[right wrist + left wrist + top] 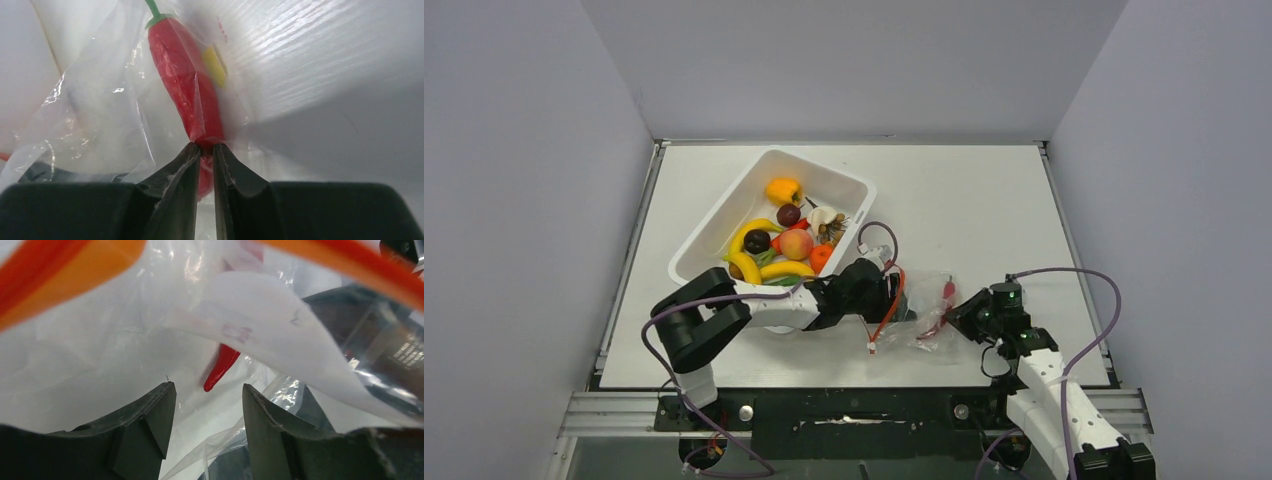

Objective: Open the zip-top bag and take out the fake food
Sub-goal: Pick up the fake vegetable from the zipper food storage bag.

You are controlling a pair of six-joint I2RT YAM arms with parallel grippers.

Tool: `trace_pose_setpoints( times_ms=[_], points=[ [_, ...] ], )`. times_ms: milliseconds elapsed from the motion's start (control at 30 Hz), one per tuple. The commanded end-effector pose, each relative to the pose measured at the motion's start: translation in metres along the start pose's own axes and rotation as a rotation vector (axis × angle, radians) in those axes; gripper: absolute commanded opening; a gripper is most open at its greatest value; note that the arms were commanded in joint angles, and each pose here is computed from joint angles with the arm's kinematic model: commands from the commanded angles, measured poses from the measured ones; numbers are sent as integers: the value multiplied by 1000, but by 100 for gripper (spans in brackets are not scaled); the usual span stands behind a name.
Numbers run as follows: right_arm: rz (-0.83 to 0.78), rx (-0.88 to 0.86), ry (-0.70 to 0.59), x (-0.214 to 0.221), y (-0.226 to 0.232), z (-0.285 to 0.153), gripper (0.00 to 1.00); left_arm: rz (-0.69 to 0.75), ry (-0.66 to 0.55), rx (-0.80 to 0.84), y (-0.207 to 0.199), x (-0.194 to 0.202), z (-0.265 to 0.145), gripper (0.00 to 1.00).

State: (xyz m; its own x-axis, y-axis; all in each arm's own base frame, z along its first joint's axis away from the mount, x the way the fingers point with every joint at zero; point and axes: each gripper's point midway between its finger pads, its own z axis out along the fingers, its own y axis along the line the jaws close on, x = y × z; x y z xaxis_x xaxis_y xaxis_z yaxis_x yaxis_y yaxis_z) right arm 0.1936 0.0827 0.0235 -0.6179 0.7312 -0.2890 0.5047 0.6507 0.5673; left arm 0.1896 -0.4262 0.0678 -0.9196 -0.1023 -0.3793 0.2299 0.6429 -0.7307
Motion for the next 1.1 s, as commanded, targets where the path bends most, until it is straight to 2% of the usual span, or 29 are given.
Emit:
trace_pose_setpoints(
  times_ms=[0,200,467,667,767,833,1067],
  points=[
    [34,7,62,20,-17,9,15,25,38,110,-28,8,10,50],
    [45,-9,88,30,-22,12,12,93,118,66,-22,31,22,50],
    [30,-28,92,30,-20,12,12,152,106,30,-18,27,26,50],
    [18,-75,99,31,-12,11,11,157,189,118,-31,42,32,48],
    [14,-80,102,31,-11,11,11,145,194,142,-33,44,33,41],
    [13,-79,102,31,-12,11,11,144,191,137,-33,44,33,32],
    [15,-51,75,27,-16,10,10,153,128,56,-22,31,24,13]
  ],
)
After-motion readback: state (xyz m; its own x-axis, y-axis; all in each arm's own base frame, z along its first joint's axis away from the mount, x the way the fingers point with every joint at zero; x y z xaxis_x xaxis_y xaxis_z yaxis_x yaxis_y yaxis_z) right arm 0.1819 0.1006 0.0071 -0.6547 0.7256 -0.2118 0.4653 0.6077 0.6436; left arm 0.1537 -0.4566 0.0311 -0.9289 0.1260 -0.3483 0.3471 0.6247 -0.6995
